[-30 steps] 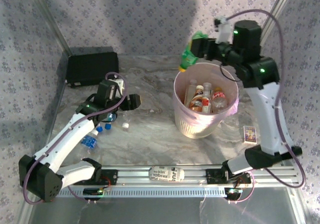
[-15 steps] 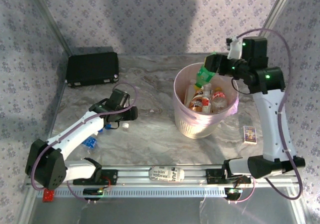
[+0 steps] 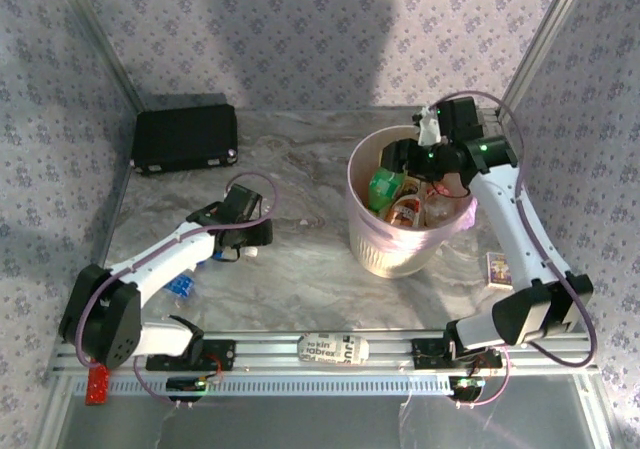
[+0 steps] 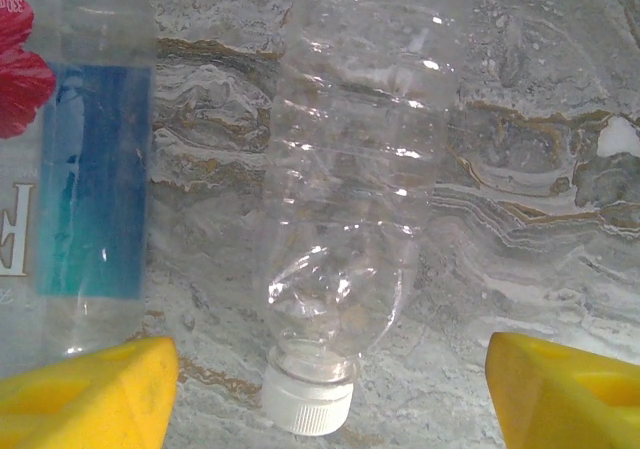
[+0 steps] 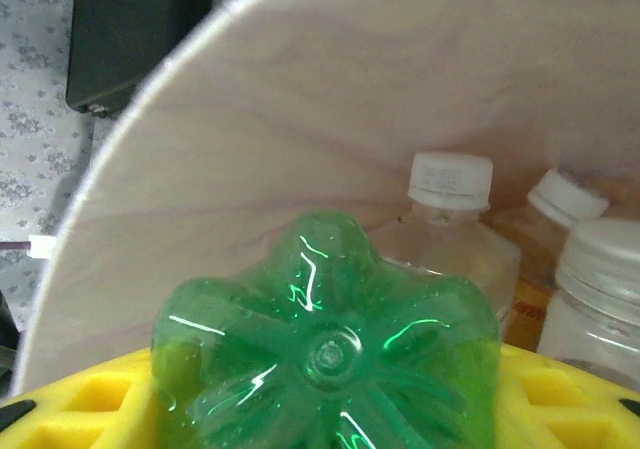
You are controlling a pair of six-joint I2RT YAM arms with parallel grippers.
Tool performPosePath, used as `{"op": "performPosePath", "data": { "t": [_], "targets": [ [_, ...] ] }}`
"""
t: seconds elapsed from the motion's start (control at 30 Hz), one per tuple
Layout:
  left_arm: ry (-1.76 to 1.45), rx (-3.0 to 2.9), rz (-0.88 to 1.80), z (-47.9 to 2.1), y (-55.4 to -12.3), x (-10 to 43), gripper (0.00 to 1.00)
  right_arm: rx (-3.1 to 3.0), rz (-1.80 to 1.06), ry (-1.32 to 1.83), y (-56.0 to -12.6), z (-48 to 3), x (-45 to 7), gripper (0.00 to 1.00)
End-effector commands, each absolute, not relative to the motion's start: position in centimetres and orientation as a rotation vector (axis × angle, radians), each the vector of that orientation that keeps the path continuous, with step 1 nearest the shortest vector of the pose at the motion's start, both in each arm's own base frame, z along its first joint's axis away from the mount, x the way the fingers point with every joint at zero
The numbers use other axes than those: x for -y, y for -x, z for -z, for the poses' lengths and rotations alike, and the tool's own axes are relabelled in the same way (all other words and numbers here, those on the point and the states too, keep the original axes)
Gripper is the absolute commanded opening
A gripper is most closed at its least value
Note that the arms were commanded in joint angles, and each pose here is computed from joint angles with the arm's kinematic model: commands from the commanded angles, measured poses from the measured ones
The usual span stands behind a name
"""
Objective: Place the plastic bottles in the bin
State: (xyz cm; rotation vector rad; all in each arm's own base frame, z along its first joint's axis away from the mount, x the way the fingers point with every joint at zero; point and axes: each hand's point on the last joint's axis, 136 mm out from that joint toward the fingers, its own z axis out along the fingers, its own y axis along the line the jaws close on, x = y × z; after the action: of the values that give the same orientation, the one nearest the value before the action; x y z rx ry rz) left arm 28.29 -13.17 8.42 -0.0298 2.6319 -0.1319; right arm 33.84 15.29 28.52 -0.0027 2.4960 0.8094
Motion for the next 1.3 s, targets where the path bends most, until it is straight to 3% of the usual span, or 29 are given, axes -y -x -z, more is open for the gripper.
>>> {"op": "performPosePath", "data": {
  "t": [0.0, 0.13, 0.23, 0.4, 0.53, 0.6, 0.83, 1.0, 1.27],
  "targets": [
    [0.042, -2.623, 0.123, -8.2, -28.8, 12.9, 0.79, -2.527, -0.827, -0.009, -33.9, -27.0, -15.6, 0.53],
    [0.044, -2.636, 0.113, -7.5, -28.9, 12.8, 0.77, -2.573, -0.811, -0.005, -33.8, -25.2, -15.9, 0.56],
    [0.039, -2.644, 0.101, -7.1, -28.9, 12.8, 0.77, -2.575, -0.793, 0.022, -33.8, -25.4, -16.1, 0.68],
    [0.032, -2.652, 0.091, -6.7, -29.0, 12.8, 0.76, -2.506, -0.695, 0.028, -33.7, -29.2, -14.6, 0.87],
    [0.032, -2.657, 0.079, -6.5, -29.0, 12.6, 0.75, -2.450, -0.624, 0.023, -33.3, -32.4, -12.7, 0.89],
    [0.031, -2.659, 0.071, -6.3, -29.1, 12.5, 0.73, -2.421, -0.603, 0.021, -33.3, -33.5, -12.2, 0.87],
    [0.032, -2.670, 0.052, -5.8, -29.0, 12.2, 0.68, -2.425, -0.627, 0.134, -33.9, -32.5, -15.4, 0.60],
    [0.033, -2.666, 0.064, -5.5, -29.0, 12.3, 0.65, -2.478, -0.610, 0.175, -35.0, -29.5, -17.4, 0.56],
    [0.036, -2.677, 0.054, -4.6, -28.8, 12.2, 0.64, -2.577, -0.502, 0.087, -34.7, -24.2, -15.9, 0.50]
  ]
}}
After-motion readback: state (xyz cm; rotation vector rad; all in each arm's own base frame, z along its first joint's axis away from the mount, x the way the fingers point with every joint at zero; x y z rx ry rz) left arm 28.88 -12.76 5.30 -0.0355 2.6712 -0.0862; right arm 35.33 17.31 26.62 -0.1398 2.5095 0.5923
